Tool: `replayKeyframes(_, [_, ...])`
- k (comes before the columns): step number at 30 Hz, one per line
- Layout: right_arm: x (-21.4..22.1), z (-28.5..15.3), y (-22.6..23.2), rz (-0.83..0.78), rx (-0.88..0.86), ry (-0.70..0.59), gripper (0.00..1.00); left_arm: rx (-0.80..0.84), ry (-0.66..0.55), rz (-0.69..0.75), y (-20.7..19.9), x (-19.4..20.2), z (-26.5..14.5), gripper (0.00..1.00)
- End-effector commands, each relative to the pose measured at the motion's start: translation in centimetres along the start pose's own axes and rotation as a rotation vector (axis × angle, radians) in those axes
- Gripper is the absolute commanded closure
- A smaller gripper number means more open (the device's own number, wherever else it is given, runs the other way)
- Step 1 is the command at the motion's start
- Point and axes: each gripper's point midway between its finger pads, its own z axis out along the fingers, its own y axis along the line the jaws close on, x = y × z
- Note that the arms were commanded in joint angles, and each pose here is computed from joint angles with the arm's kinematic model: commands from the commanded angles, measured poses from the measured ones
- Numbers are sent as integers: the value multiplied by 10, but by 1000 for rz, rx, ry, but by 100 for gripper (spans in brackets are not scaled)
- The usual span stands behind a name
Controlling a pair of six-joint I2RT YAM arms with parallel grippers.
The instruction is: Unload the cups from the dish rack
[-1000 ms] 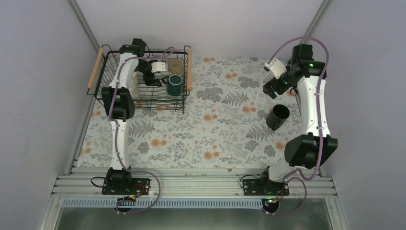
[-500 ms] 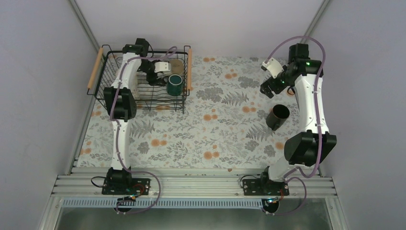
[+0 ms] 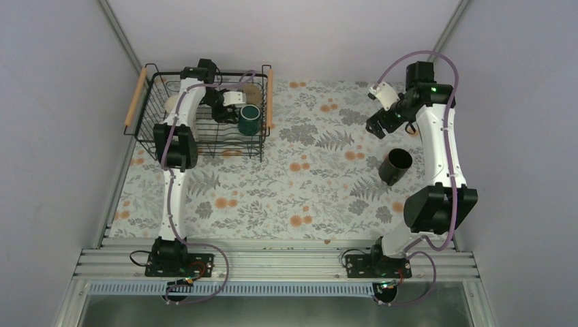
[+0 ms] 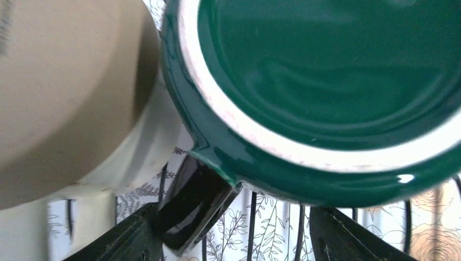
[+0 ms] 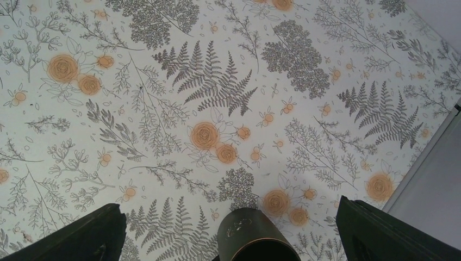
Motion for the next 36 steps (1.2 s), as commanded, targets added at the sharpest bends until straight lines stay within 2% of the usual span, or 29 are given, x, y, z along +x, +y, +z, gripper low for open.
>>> replayKeyframes(1, [-8,-1,5,10,-8,-38,0,18,-48,4,-1,-10,11,35])
replayKeyframes(3, [-7,-1,6,9,-7,-39,0,32,-56,3,-5,-12,12,37])
replayKeyframes(7, [-5,3,6,13,-8,-34,0,54,-73,2,-11,-17,8,51])
replayKeyframes(12, [-9,2,7,14,-10,-45,0,66,-108,3,-17,-27,0,53])
replayKeyframes(22, [-12,1,14,8,-16,-48,0,99,-99,0,-33,-31,-3,70])
replayKeyframes(30, [-15,-2,20,6,-25,-57,0,88,-60,-9,-36,-28,-11,97])
replayKeyframes(36, [-32,-15,34,-26,-59,-133,0,-28,-62,19,-25,-46,-61,98])
